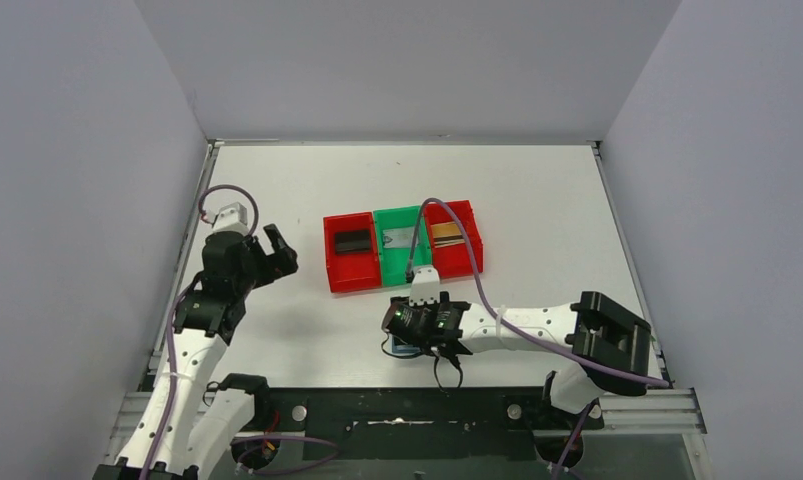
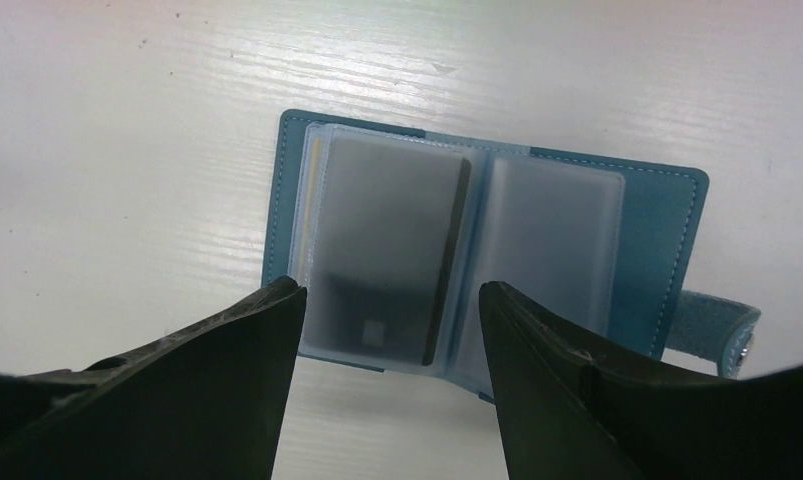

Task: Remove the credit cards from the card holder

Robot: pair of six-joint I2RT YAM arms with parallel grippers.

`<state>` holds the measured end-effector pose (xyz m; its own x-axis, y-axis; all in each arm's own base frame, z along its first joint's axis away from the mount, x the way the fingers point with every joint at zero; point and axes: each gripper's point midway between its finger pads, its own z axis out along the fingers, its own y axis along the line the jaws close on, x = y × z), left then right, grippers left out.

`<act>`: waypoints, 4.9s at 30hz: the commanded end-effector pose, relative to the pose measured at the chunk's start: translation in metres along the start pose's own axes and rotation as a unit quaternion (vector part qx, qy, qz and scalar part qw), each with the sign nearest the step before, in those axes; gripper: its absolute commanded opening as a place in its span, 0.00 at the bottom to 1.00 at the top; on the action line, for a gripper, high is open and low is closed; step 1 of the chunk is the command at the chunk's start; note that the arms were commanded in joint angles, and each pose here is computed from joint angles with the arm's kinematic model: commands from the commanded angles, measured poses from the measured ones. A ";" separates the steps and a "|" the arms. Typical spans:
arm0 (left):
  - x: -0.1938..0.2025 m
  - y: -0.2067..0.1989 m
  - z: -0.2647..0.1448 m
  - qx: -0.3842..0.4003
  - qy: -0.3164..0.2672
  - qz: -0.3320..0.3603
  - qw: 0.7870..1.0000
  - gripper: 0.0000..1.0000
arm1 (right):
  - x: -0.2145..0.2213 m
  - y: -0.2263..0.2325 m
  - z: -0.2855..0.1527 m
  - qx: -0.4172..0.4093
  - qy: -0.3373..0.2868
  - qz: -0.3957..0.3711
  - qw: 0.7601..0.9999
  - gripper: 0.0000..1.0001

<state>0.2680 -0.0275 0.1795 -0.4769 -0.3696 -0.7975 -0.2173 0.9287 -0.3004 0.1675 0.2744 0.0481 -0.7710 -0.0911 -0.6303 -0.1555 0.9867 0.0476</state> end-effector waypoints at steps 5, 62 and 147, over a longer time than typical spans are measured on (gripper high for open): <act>0.054 -0.103 -0.027 0.223 0.091 -0.030 0.970 0.93 | -0.020 0.023 0.006 -0.028 -0.026 0.042 0.998 0.63; 0.189 -0.222 -0.060 0.351 0.212 -0.004 0.912 0.86 | -0.017 -0.019 -0.003 -0.222 -0.077 0.287 0.929 0.20; 0.297 -0.356 -0.063 0.495 0.278 0.133 0.813 0.42 | -0.034 -0.129 -0.040 -0.044 -0.140 0.290 0.946 0.47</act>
<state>0.1420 -0.4596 0.0365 -0.8201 0.2288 -0.5244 0.5608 0.5037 -0.6571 0.1788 0.1298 0.0681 -0.5701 0.4911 -0.6586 0.2340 0.8655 0.4429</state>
